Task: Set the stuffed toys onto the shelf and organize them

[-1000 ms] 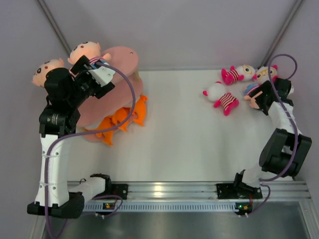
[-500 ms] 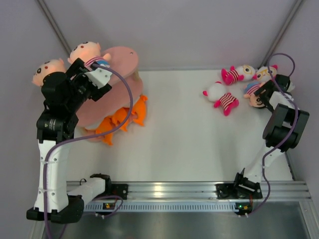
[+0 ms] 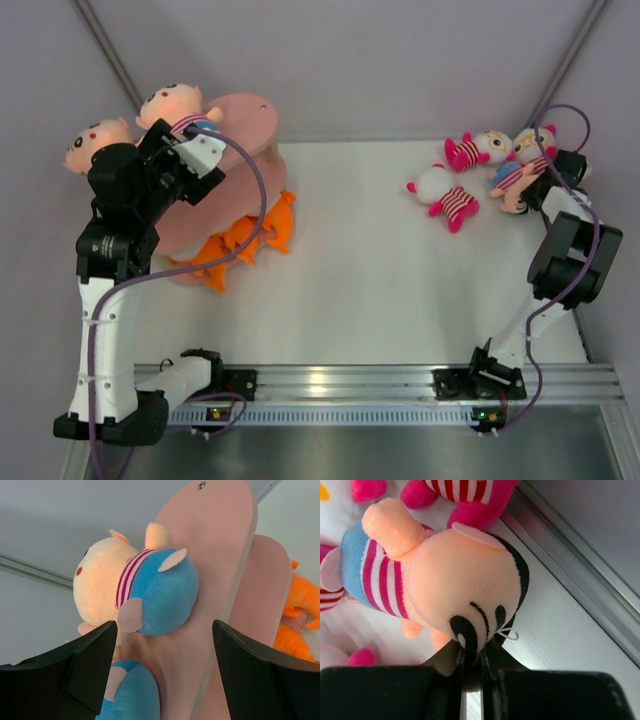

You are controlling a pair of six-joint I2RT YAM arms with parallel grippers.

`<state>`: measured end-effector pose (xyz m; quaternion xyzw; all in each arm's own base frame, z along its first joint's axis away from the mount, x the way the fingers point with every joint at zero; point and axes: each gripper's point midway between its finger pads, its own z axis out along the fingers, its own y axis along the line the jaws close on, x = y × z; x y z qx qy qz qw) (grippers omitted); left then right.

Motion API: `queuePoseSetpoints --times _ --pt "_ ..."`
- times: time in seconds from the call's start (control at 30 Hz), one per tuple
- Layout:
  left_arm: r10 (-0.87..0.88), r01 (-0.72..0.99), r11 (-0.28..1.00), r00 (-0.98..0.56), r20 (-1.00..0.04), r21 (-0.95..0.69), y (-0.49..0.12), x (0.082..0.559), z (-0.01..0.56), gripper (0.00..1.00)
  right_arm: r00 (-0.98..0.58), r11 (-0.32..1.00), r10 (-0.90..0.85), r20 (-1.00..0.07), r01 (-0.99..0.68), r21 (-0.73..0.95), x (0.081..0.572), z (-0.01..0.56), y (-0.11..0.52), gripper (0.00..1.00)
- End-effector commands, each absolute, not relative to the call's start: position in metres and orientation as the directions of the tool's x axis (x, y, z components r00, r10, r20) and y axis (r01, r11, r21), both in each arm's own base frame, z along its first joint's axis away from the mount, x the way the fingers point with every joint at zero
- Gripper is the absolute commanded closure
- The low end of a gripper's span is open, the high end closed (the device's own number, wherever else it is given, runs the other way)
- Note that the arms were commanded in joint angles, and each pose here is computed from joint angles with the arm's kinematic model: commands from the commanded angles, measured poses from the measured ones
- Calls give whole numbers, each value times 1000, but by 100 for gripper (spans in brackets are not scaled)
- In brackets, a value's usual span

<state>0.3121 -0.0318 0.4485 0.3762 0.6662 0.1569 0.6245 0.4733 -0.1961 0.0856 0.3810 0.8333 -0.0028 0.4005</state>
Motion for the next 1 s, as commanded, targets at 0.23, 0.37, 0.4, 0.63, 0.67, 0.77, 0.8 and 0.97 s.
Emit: queuePoseSetpoints --times 0.23,0.37,0.4,0.63,0.67,0.77,0.8,0.97 --pt "478 374 763 223 -850 527 -69 287 509 20 -128 852 334 -934 466 240 410 336 -141 100" --pt "437 456 726 272 -857 515 -86 270 507 20 -255 976 217 -942 28 217 403 366 -18 100" --pt "441 470 712 278 -853 522 -88 266 501 20 -294 972 198 -935 -65 227 400 366 5 100" --pt "526 582 624 181 -831 522 -92 258 417 23 -521 721 -172 -836 -645 253 326 333 177 100" --pt "556 612 592 160 -815 524 -93 254 401 23 -535 649 -238 -811 -709 277 312 321 203 100" --pt "640 680 503 121 -758 534 -97 246 359 21 -578 564 -375 -725 -763 316 280 290 237 100" --pt "668 697 472 117 -735 539 -99 243 348 20 -586 550 -418 -694 -771 320 271 280 244 100" --pt "775 829 169 223 -592 534 -136 203 282 11 -549 398 -568 -614 -836 379 231 248 311 100"
